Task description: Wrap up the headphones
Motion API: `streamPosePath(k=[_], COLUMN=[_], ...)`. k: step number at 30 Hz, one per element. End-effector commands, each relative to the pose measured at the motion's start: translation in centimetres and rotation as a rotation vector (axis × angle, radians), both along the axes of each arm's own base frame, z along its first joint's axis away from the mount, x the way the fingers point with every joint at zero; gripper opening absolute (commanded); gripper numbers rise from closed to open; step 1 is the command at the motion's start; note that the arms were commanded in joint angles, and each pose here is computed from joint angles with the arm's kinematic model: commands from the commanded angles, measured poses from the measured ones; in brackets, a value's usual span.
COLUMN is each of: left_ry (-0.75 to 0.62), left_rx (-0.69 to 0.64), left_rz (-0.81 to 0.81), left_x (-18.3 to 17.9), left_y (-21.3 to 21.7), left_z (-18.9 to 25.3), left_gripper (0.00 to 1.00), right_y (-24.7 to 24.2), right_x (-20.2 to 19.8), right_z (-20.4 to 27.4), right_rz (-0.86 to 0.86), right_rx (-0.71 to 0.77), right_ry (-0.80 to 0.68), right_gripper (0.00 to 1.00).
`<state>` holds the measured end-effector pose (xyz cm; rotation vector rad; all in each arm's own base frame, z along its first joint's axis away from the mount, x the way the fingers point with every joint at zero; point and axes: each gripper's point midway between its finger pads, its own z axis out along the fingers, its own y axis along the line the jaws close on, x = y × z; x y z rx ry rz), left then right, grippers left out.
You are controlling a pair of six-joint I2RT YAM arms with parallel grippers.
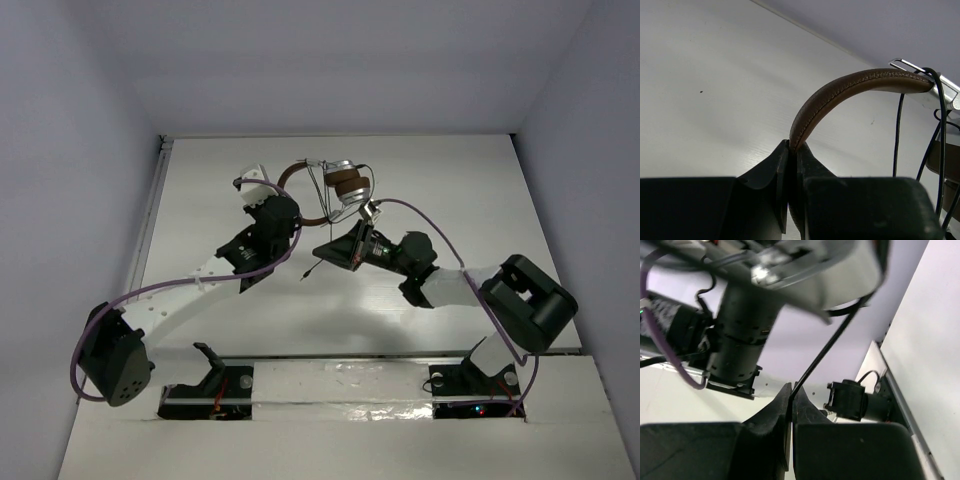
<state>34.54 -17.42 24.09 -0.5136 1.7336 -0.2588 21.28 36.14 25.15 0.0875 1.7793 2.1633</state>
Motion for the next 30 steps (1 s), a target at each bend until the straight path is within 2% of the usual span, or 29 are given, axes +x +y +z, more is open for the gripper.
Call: streamPosePath(k=[1,5,10,14,20,22,25,30], left_ry=[-0.054,0.004,0.071,0.113,0.199,0.231,0.266,0.298], left_rx=[-0.029,0.005,0.059,0.065,0.098,0.118,0.129,0.124], left_rz=[0.021,-0.024,-0.048,-0.106,-0.175,-0.184,-0.206,-0.234], left_x=[1.1,1.1,1.8,2.1,2.1,2.0,2.0,1.8], left_y=[-0.5,-1.5,-2.6,-4.7,-6.7,-6.9,-7.4,-8.1], left_z=[0.8,-2.7,-6.6,-9.2,-13.1,-14.4,-15.8,-17.2], left_gripper=[0.0,0.0,0.0,0.0,0.0,0.0,0.0,0.0], right_y=[-3.0,-2.6,-4.0,-4.8,-5.0,-5.3,-5.5,-4.6], right_x=[-3.6,-0.3,2.5,4.0,7.0,8.0,10.2,13.1], right_z=[8.1,3.6,-0.1,-2.9,-3.6,-3.5,-3.3,-3.1], right_rz=[-0.047,-0.206,-0.388,-0.465,-0.556,-0.601,-0.674,-0.733], right_rx=[0.258,0.045,-0.129,-0.278,-0.471,-0.508,-0.572,-0.638], right_ry=[-0.398,-0.305,-0.26,-0.231,-0.286,-0.308,-0.324,-0.331], right_gripper=[0.0,0.01,0.05,0.07,0.19,0.28,0.36,0.38])
